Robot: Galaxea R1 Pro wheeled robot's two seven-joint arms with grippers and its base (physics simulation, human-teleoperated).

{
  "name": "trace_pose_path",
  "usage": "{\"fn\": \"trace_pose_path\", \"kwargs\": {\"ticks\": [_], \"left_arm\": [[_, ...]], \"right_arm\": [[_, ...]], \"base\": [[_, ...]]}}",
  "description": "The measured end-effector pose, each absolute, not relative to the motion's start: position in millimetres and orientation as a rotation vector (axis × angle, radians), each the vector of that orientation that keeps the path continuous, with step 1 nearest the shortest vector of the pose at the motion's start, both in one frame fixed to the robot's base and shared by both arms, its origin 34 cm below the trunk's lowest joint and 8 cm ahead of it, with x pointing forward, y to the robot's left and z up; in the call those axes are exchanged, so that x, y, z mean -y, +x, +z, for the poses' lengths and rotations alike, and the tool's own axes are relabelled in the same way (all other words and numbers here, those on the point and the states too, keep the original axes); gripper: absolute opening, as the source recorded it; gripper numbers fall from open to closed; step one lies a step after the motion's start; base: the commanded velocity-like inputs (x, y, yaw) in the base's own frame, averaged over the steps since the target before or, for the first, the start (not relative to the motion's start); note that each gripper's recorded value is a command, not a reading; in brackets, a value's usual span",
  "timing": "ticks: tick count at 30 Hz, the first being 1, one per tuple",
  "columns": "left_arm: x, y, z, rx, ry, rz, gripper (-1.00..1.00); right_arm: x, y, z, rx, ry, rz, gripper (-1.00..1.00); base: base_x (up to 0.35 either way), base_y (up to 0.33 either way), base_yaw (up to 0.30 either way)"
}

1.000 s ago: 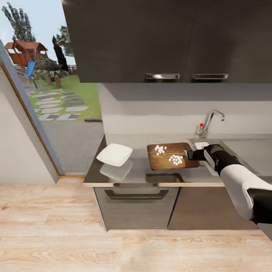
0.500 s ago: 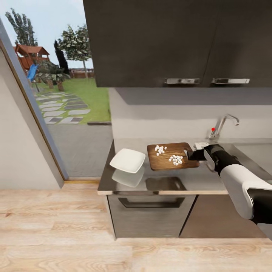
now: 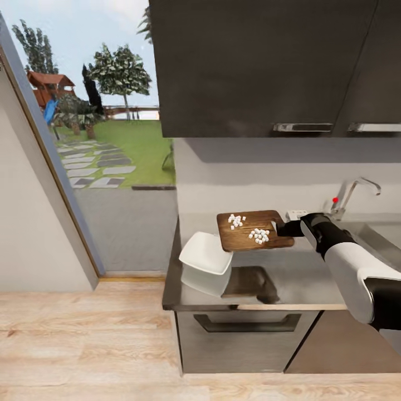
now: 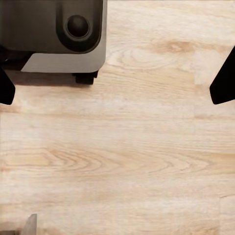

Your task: In the kitchen, take the Vidalia onion out of the sink, dice it on the chopping board with the paring knife, put the diced onion into the bowl on the countertop, then place both the paring knife and the chopping board into the sink.

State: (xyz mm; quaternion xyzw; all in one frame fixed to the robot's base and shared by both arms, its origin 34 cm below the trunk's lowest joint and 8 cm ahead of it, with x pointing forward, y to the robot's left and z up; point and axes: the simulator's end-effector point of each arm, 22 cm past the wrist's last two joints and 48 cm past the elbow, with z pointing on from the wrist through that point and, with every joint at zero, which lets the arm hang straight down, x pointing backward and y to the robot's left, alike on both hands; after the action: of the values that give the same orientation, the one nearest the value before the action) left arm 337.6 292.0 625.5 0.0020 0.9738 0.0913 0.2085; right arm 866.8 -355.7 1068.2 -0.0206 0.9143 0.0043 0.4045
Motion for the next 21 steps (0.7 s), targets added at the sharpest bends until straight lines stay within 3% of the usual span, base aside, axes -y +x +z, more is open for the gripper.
{"fn": "trace_pose_path", "kwargs": {"ticks": [8,21], "left_arm": [[-292.0,341.0,627.5,-2.701,0.004,0.253,1.00],[-291.9,341.8,627.8,-2.700,0.004,0.253,1.00]], "right_arm": [[355.8,866.0,1075.1,-2.299,-0.052,0.010,-1.00],[356.7,864.8,1072.8,-2.301,-0.064,0.003,-1.00]], "base": [[0.215,0.220,0.000],[0.007,0.007,0.000]]}}
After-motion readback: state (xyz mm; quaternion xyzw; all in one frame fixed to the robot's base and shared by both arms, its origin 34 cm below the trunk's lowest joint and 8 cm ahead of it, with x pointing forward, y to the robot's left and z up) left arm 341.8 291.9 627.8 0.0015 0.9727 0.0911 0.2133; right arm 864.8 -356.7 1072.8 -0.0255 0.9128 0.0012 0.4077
